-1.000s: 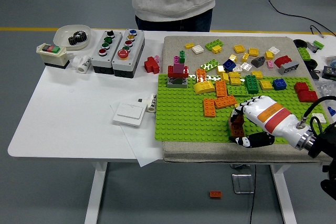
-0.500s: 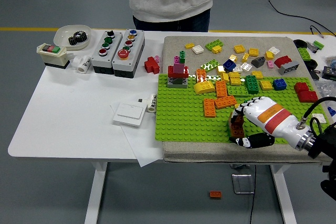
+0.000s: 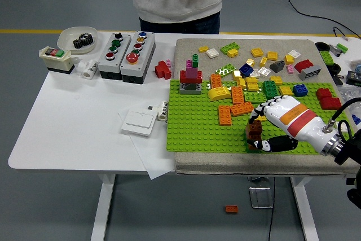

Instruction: Pick up the brick,pile it on top of brick,press brick,pick up the brick,pile it on top of brick,press brick

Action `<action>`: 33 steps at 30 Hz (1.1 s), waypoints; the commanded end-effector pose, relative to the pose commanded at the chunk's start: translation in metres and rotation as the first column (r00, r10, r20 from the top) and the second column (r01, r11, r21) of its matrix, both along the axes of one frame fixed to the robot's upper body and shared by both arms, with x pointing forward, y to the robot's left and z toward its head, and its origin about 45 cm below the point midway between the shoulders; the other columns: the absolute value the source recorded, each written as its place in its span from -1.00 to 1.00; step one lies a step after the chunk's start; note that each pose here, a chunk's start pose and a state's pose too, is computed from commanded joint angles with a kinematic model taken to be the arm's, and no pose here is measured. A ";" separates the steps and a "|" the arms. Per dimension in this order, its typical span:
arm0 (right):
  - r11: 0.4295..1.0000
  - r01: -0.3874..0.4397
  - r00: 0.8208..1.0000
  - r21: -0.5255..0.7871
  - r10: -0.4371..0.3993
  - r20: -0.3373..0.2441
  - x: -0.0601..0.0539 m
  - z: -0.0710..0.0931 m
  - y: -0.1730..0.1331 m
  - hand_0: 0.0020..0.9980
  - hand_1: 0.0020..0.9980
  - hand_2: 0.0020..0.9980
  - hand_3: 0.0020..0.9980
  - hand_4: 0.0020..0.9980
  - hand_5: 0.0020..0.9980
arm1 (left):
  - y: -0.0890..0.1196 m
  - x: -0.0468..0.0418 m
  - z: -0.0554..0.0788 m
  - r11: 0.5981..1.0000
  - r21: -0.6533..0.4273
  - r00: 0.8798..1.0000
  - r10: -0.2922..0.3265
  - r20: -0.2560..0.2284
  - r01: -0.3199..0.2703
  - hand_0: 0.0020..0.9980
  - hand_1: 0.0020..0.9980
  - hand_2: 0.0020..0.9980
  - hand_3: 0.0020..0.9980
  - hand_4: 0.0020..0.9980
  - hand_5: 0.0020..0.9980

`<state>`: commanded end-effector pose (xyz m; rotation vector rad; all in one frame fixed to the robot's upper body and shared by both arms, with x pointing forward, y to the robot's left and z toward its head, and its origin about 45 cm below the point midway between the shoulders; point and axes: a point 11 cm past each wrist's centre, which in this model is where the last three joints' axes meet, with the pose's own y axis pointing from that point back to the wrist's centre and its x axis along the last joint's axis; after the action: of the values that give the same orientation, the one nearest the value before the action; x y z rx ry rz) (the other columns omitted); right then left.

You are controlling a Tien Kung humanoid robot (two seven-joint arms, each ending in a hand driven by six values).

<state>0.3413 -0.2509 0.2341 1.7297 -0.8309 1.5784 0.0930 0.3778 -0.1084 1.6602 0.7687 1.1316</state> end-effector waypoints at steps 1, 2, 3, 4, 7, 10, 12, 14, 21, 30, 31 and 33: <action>1.000 0.002 1.000 0.001 -0.002 0.002 0.001 0.001 0.000 0.11 0.04 0.10 0.09 0.65 0.11 | 0.000 0.0001 0.000 1.000 0.000 1.000 0.000 0.000 0.000 0.72 0.63 0.63 0.24 0.42 0.36; 1.000 0.014 1.000 0.003 -0.014 0.016 0.005 0.005 -0.003 0.17 0.05 0.12 0.09 0.65 0.11 | 0.000 0.0004 0.000 1.000 0.000 1.000 0.000 0.001 0.000 0.72 0.63 0.63 0.24 0.42 0.36; 1.000 0.021 0.999 0.004 -0.021 0.024 0.007 0.007 -0.005 0.17 0.05 0.12 0.09 0.65 0.11 | 0.000 0.0006 0.000 1.000 -0.001 1.000 0.001 0.002 -0.001 0.72 0.63 0.63 0.24 0.42 0.36; 1.000 0.028 0.999 0.004 -0.028 0.030 0.009 0.009 -0.006 0.17 0.05 0.12 0.09 0.65 0.11 | 0.000 0.0007 0.000 1.000 -0.001 1.000 0.001 0.002 -0.001 0.72 0.63 0.63 0.24 0.42 0.36; 0.997 0.072 0.996 -0.010 -0.072 0.047 0.021 0.016 -0.014 0.17 0.05 0.12 0.09 0.65 0.11 | 0.000 0.0011 0.000 1.000 -0.001 1.000 0.000 0.002 0.000 0.72 0.63 0.63 0.24 0.42 0.36; 0.991 0.129 0.991 -0.043 -0.127 0.046 0.035 0.018 -0.024 0.30 0.15 0.23 0.13 0.67 0.11 | 0.000 0.0007 0.000 1.000 -0.001 1.000 0.001 0.001 -0.001 0.72 0.63 0.63 0.24 0.42 0.36; 0.986 0.153 0.988 -0.067 -0.150 0.045 0.043 0.019 -0.028 0.30 0.15 0.23 0.13 0.67 0.11 | 0.000 0.0008 0.000 1.000 -0.002 1.000 0.001 0.001 -0.001 0.72 0.63 0.63 0.24 0.42 0.36; 0.984 0.161 0.986 -0.076 -0.158 0.047 0.049 0.018 -0.030 0.35 0.19 0.29 0.17 0.68 0.10 | 0.000 0.0006 0.000 1.000 -0.002 1.000 0.002 0.001 -0.002 0.72 0.63 0.63 0.24 0.42 0.36; 0.965 0.189 0.982 -0.183 -0.185 0.040 0.067 0.001 -0.041 0.35 0.18 0.29 0.18 0.69 0.08 | 0.000 0.0009 0.000 1.000 -0.002 1.000 0.004 0.002 -0.004 0.72 0.63 0.63 0.24 0.43 0.36; 0.951 0.214 0.976 -0.223 -0.219 0.000 0.076 -0.020 -0.047 0.31 0.16 0.27 0.18 0.69 0.06 | 0.000 0.0014 0.000 1.000 -0.003 1.000 0.006 0.004 -0.006 0.72 0.63 0.63 0.24 0.43 0.36; 0.950 0.215 0.975 -0.224 -0.222 -0.002 0.077 -0.022 -0.047 0.31 0.16 0.27 0.18 0.69 0.06 | 0.000 0.0013 0.000 1.000 -0.004 1.000 0.006 0.004 -0.006 0.72 0.63 0.63 0.24 0.43 0.36; 0.948 0.224 0.973 -0.225 -0.232 -0.011 0.078 -0.026 -0.048 0.19 0.12 0.22 0.19 0.69 0.05 | -0.001 0.0012 0.000 1.000 -0.005 1.000 0.006 0.004 -0.006 0.73 0.63 0.63 0.24 0.42 0.35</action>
<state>0.4194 -0.2994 0.2084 1.4444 -0.7729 1.4214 0.0942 0.3772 -0.1084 1.6516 0.7741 1.1364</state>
